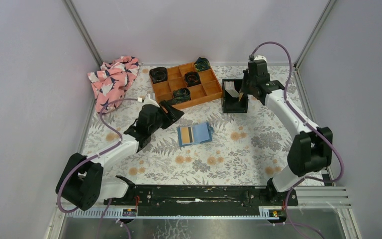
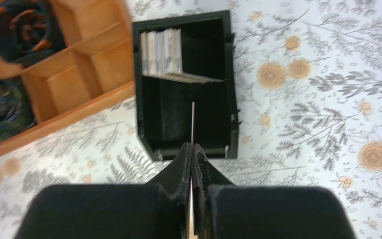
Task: Put the credit cards into the card holder
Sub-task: Pick up the credit card from the storage box.
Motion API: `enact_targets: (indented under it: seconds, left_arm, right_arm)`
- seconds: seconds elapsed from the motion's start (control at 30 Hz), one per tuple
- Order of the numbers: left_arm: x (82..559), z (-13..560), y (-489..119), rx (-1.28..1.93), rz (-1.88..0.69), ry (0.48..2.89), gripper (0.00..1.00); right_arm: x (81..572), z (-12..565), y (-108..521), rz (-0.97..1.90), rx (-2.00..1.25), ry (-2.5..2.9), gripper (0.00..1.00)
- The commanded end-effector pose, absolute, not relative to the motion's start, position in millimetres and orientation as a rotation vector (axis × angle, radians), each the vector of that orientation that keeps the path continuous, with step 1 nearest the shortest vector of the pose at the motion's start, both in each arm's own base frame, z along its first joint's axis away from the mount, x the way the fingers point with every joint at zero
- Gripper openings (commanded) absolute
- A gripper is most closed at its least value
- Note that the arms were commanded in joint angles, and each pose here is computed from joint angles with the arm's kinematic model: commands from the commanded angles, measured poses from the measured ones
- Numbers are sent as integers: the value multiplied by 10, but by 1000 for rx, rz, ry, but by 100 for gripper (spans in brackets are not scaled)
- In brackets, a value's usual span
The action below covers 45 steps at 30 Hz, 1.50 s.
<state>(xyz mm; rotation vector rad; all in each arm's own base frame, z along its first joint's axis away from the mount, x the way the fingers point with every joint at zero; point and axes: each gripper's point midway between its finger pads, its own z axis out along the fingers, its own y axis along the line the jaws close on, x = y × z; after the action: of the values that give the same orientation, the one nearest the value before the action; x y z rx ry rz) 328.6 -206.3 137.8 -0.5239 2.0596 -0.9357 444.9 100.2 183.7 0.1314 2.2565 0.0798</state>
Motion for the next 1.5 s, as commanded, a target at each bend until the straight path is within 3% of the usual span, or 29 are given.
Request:
enact_targets:
  seconds: [0.0, 0.3, 0.7, 0.93, 1.47]
  left_arm:
    - [3371, 1765, -2266, -341, -1049, 1968, 69]
    - [3158, 2077, -2607, 28, -1247, 1863, 77]
    - [2730, 2160, -2806, 287, -1479, 1789, 79]
    - [2558, 1972, -2907, 387, -1615, 1833, 77]
    - [2259, 1900, -3046, 557, -1827, 1803, 57]
  right_arm:
    - [4144, 2234, 1336, 298, 64, 2174, 0]
    - [3178, 2290, 1876, 649, -118, 2184, 0]
    - [2205, 2299, 2289, 1108, -263, 2166, 0]
    - [2028, 2269, 2362, 1233, -278, 2164, 0]
    - [2058, 2143, 2507, 1336, -287, 2183, 0]
